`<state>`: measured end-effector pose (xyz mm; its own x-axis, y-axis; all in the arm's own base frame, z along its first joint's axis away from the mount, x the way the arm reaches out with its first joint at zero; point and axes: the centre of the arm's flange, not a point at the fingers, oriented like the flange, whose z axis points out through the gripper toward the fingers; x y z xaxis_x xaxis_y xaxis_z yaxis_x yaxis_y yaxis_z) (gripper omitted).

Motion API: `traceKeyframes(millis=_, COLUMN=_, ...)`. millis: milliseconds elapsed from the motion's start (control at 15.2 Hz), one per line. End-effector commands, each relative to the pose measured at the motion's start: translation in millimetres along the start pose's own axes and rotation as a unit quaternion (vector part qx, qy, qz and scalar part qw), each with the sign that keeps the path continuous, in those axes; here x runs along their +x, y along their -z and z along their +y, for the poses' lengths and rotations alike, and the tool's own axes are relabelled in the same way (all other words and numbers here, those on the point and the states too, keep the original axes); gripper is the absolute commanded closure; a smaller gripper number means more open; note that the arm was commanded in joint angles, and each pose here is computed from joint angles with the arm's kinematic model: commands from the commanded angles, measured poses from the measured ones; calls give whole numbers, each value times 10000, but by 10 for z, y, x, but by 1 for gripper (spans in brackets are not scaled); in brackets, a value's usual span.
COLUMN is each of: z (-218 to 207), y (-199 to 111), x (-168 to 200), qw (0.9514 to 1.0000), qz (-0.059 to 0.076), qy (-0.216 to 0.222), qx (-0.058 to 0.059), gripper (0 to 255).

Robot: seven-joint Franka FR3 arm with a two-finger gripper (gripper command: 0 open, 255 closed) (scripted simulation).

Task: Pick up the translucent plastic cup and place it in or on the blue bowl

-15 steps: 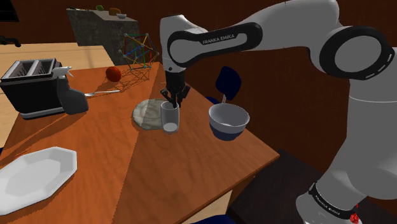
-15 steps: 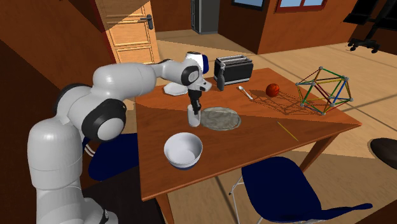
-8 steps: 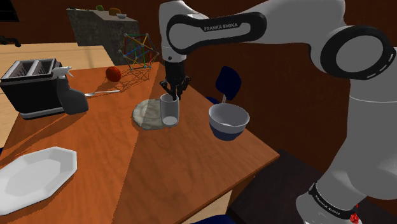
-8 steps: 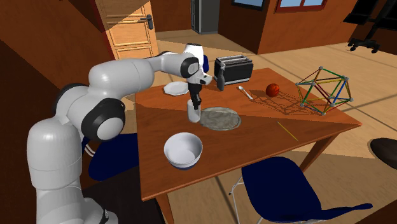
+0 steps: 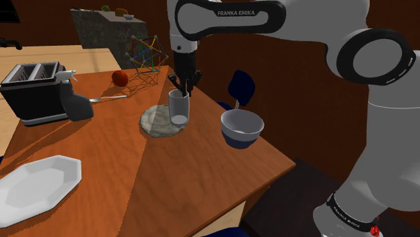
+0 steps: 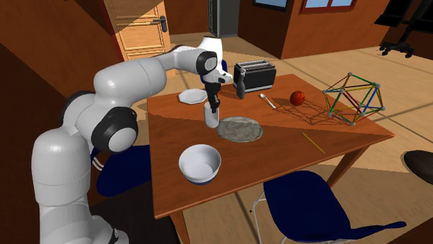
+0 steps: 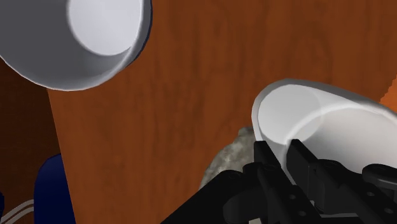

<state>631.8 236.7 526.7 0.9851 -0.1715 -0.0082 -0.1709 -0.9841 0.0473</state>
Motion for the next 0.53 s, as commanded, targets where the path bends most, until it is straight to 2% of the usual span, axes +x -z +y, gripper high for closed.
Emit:
traceKeyframes(millis=0, z=5, y=103, x=-18, qw=10000, qz=0, qy=1, qx=0, gripper=255)
traceKeyframes(millis=462, z=22, y=472, x=-22, qw=10000, qz=0, qy=1, qx=0, gripper=255)
